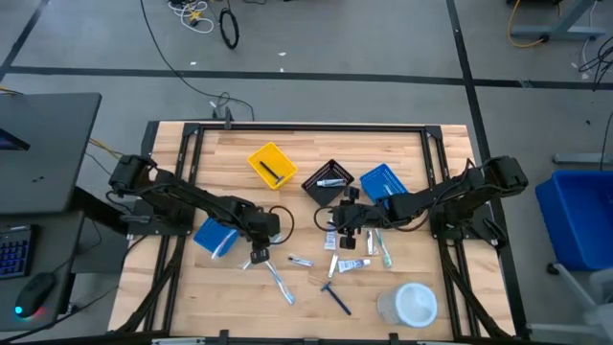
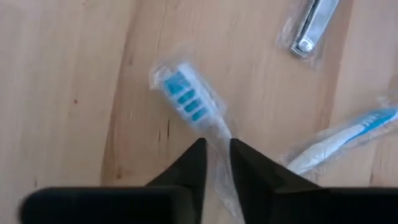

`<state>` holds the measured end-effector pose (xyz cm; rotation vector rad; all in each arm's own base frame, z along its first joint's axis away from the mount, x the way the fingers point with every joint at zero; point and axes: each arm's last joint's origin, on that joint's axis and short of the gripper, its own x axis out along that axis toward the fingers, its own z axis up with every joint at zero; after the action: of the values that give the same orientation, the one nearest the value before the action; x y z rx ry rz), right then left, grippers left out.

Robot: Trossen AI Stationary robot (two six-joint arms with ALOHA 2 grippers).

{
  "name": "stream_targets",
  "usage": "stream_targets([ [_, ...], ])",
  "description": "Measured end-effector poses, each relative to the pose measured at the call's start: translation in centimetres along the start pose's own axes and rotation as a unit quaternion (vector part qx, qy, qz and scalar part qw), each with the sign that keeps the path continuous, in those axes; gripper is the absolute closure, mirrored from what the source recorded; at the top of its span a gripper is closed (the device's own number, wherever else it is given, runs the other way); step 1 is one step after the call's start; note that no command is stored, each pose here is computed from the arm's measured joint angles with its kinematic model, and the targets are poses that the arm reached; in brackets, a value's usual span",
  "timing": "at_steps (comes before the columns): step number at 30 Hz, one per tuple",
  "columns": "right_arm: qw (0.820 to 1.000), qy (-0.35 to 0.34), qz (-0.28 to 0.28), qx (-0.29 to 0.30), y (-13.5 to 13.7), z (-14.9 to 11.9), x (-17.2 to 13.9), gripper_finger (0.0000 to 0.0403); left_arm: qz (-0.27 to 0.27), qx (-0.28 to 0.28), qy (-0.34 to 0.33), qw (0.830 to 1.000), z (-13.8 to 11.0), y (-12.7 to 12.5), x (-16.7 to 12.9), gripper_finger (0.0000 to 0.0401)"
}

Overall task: Pick & Place Travel size toiletries
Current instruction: Put the blue toothbrush into the left blue bin

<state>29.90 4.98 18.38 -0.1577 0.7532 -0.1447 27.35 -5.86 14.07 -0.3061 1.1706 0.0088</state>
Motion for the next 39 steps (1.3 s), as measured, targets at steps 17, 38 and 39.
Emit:
stream_targets([
  [17, 1.0, 0.0, 0.0, 0.0, 0.0, 0.0, 0.0, 0.0244, -0.005, 0.033, -0.04, 0.999, 3.5, -1.8, -3.1, 0.0396],
  [38, 1.0, 0.003, 0.0, -0.001, 0.0, -0.1, 0.0, 0.0263, 0.221, -0.096, 0.119, 0.963, 3.7, -2.4, -15.7, 0.0397],
  [39, 1.0, 0.003, 0.0, -0.001, 0.0, -0.1, 0.0, 0.0264, 0.225, -0.109, 0.129, 0.96, 3.4, -2.2, -15.5, 0.0396],
])
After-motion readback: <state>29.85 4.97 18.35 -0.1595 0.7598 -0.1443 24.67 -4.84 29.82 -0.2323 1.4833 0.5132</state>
